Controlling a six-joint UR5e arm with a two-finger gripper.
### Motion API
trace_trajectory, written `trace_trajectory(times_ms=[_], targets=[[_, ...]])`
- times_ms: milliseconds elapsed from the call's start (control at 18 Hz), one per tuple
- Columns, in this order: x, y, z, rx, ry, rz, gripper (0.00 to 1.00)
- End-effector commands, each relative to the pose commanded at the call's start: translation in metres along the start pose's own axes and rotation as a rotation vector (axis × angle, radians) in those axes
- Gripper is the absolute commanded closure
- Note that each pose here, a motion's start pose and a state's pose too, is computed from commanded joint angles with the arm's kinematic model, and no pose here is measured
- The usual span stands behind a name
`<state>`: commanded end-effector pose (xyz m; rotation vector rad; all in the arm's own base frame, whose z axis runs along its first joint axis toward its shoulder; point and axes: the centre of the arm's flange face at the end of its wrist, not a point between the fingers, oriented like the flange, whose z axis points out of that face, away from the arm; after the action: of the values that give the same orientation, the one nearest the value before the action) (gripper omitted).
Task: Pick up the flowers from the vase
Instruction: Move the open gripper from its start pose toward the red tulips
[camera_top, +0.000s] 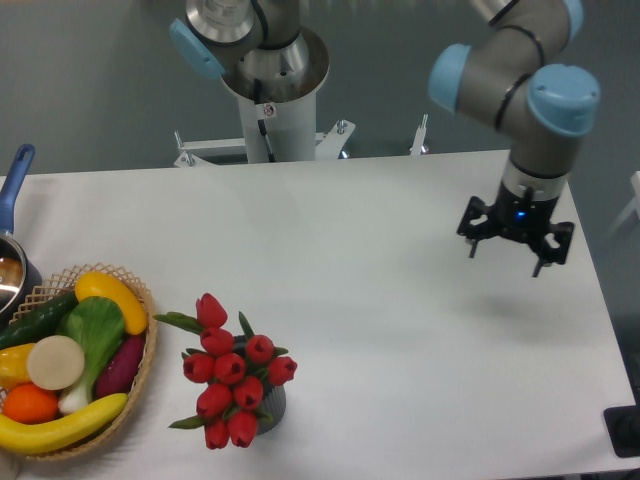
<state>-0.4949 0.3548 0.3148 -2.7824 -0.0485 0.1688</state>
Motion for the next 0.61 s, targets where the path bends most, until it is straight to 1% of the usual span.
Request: trace_trajectory(times_ms=[111,222,333,444,611], targets=[[0.011,-0.018,-0.016,0.121,0.034,-0.054,0.0],[0.018,-0.032,-0.024,0.241,0.09,-0.1,0.0],[0.023,-0.042,-0.028,0.331,0.139,-0.112,0.0],[0.029,-0.05,-0.03,0.376,0.164,-0.101,0.0],[0.045,-0.065,-0.028,0.399,0.196,-0.075,0.0]])
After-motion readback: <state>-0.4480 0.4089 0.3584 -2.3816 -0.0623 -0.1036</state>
